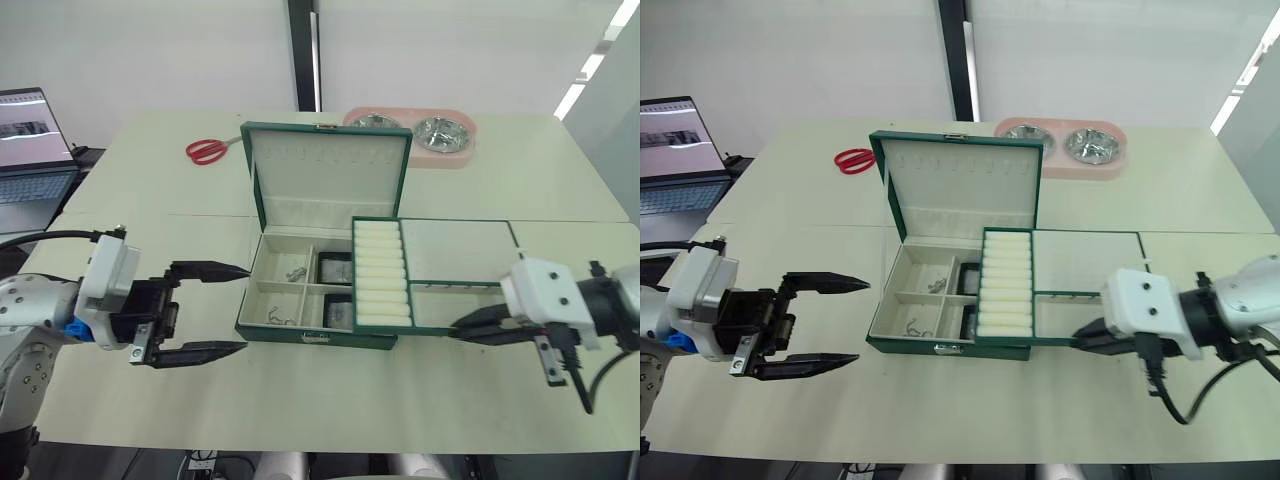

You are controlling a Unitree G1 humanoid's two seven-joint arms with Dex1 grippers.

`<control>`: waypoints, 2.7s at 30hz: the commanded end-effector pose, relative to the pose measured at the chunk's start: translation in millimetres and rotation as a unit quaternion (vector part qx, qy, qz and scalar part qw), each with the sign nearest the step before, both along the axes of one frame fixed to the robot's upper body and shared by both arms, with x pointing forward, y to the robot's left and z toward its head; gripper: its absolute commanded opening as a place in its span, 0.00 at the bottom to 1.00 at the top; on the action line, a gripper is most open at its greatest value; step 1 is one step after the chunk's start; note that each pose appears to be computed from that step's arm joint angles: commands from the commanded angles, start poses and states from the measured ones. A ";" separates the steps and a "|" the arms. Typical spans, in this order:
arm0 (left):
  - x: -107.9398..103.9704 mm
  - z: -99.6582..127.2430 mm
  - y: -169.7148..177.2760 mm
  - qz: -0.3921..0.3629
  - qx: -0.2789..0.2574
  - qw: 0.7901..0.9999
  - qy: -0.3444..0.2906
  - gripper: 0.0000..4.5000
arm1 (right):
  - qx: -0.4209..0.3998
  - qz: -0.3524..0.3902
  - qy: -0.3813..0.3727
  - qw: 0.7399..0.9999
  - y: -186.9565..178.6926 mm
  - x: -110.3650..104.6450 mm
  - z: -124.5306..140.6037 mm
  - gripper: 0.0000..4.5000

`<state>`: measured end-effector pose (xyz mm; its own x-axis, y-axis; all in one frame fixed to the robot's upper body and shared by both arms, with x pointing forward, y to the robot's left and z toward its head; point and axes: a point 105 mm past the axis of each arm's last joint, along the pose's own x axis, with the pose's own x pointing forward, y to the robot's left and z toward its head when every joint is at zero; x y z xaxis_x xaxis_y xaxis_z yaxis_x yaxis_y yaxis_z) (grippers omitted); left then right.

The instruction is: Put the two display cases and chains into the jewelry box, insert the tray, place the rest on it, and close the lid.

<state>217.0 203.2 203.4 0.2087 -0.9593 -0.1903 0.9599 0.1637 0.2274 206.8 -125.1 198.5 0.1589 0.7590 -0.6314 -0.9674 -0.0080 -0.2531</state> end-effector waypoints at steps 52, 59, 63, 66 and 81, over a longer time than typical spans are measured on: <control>-13.5 -0.4 58.5 0.115 0.087 0.989 -0.015 1.00 | 0.035 0.012 0.092 0.995 124.2 46.8 -54.0 0.00; -13.0 -0.8 56.9 0.113 0.087 0.990 -0.017 1.00 | 0.044 0.001 0.101 0.994 127.3 42.9 -55.6 0.00; -12.3 -0.7 56.0 0.112 0.087 0.990 -0.019 1.00 | 0.050 -0.005 0.092 0.995 126.7 42.4 -50.2 0.00; -11.9 -0.8 54.9 0.110 0.086 0.990 -0.020 1.00 | 0.054 -0.017 0.087 0.995 125.7 43.3 -48.3 0.00; -11.3 -0.6 53.5 0.106 0.088 0.990 -0.018 1.00 | 0.055 -0.033 0.099 0.993 131.9 38.5 -57.2 0.00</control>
<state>207.1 259.4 199.4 0.4256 -0.8441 -0.3262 0.8960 0.3425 0.2828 251.0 3.8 144.7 0.1194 0.8136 -0.5690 -0.9928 0.0945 -0.0733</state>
